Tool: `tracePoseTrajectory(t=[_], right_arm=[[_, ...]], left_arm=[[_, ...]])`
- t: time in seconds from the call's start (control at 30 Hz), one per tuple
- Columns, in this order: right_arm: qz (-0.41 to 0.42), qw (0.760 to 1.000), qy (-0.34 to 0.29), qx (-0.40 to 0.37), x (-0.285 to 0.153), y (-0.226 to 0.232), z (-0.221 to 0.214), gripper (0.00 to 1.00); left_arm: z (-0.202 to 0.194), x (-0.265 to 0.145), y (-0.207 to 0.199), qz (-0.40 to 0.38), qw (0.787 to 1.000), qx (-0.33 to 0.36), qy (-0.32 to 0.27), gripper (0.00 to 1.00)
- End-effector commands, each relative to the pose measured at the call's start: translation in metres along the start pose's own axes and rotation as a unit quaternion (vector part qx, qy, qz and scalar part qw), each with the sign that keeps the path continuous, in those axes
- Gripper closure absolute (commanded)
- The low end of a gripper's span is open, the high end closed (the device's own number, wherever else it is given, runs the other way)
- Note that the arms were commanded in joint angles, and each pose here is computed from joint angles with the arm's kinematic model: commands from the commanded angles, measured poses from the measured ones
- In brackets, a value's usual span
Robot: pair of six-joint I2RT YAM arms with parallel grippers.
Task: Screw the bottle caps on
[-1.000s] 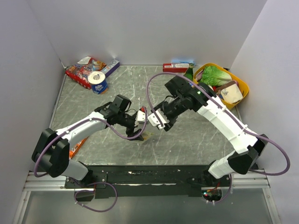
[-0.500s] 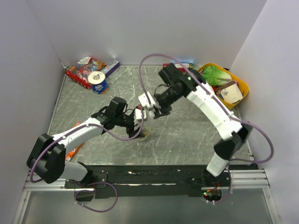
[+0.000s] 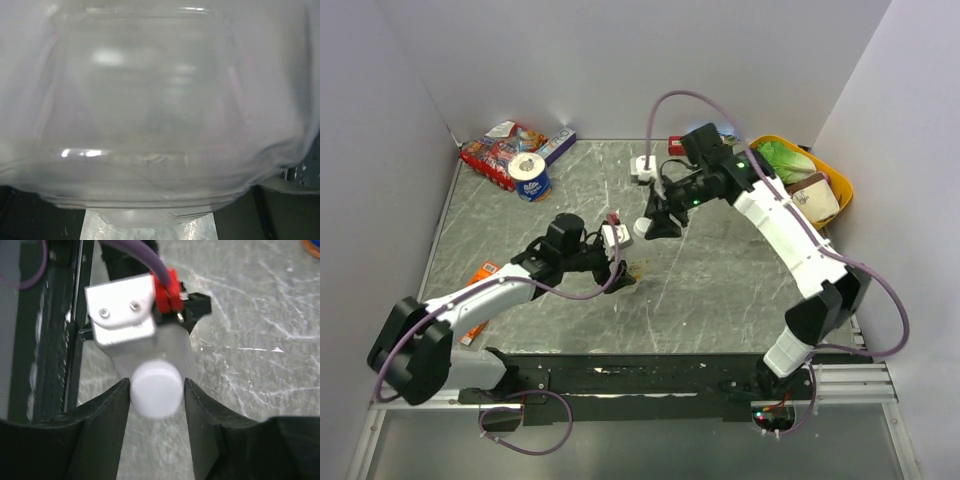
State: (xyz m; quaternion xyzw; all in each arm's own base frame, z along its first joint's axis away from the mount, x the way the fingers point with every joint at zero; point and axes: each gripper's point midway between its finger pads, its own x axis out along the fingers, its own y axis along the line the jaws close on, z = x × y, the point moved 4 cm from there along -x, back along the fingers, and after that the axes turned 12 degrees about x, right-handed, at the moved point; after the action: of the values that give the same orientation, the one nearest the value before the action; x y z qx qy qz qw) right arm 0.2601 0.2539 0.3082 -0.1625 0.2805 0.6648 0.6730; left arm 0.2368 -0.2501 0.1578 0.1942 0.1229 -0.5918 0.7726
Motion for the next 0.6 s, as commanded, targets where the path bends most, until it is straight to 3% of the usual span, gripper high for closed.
tracePoseTrajectory(t=[0.0,0.07,0.13,0.23,0.47,0.57], right_arm=[[-0.003,0.995,-0.069,0.073,-0.017,0.008,0.015,0.4],[0.022,0.992,-0.076,0.099,-0.012,0.012,0.014,0.33],[0.035,0.987,-0.089,0.132,-0.006,0.013,0.015,0.14],[0.043,0.98,-0.116,0.153,-0.003,0.012,0.023,0.02],[0.032,0.975,-0.165,0.148,-0.009,0.003,0.047,0.01],[0.033,0.971,-0.182,0.152,-0.008,0.001,0.051,0.05]], left_arm=[[0.05,-0.019,0.012,0.046,0.994,0.03,-0.098,0.99],[0.052,-0.019,0.01,0.041,0.994,0.017,-0.098,0.99],[0.052,-0.019,0.01,0.04,0.994,0.01,-0.098,0.99],[0.051,-0.019,0.008,0.038,0.994,0.003,-0.098,0.99],[0.051,-0.019,0.005,0.029,0.995,-0.002,-0.096,0.99],[0.051,-0.019,0.006,0.03,0.995,0.0,-0.096,0.99]])
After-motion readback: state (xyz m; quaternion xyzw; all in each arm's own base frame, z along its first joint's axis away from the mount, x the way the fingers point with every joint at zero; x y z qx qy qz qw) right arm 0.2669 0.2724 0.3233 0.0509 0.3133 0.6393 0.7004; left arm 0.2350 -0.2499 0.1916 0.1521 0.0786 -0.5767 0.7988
